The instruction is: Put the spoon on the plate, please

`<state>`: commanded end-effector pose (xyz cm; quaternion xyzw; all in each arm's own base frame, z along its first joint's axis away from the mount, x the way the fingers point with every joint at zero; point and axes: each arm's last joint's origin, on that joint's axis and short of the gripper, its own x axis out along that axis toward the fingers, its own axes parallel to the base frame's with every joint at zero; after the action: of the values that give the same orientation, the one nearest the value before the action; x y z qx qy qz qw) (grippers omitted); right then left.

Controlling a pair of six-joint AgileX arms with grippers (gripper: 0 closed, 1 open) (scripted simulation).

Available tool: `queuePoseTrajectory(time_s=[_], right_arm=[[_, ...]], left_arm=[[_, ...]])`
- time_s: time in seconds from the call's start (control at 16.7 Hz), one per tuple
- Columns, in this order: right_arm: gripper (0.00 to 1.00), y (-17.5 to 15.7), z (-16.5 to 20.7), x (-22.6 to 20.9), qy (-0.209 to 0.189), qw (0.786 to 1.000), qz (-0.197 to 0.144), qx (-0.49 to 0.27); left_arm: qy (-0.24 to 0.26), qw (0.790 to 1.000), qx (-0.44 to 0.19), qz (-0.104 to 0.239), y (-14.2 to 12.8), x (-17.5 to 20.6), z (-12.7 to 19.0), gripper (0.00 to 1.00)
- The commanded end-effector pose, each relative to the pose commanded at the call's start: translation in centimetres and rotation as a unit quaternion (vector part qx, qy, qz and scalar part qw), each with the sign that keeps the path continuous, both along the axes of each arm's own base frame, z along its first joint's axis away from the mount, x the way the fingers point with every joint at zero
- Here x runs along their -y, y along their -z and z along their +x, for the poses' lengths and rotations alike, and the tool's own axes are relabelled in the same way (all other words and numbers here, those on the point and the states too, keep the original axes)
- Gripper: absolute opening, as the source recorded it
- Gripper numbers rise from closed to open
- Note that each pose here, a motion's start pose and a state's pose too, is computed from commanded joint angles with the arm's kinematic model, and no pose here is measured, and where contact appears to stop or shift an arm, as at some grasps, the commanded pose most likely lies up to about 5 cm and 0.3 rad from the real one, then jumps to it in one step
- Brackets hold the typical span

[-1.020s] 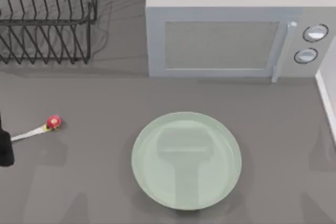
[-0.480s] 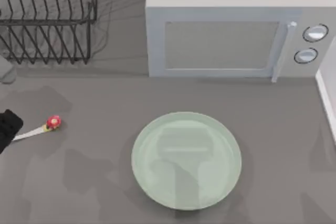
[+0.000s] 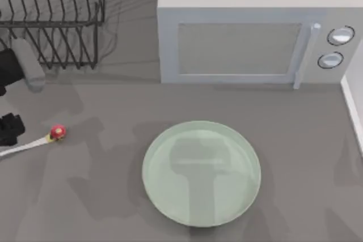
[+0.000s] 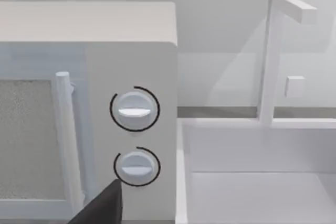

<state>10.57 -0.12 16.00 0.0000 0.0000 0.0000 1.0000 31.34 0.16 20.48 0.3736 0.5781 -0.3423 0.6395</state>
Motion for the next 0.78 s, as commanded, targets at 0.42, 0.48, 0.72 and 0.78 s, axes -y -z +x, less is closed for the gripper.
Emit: queuePoseTrajectory(time_s=[0.42,0.48,0.72,0.78], right_arm=[[1.0,0.0,0.0,0.0,0.0,1.0,0.0,0.0],[1.0,0.0,0.0,0.0,0.0,1.0,0.0,0.0],[1.0,0.0,0.0,0.0,0.0,1.0,0.0,0.0],[1.0,0.0,0.0,0.0,0.0,1.0,0.0,0.0]], left_arm=[[0.041,0.998,-0.047,0.002,1.3,0.0,2.1,1.0],[0.041,0.998,-0.047,0.002,1.3,0.0,2.1,1.0],[0.041,0.998,-0.049,0.002,2.5,0.0,2.2,1.0],[0.041,0.998,-0.049,0.002,3.4,0.0,2.3,1.0]])
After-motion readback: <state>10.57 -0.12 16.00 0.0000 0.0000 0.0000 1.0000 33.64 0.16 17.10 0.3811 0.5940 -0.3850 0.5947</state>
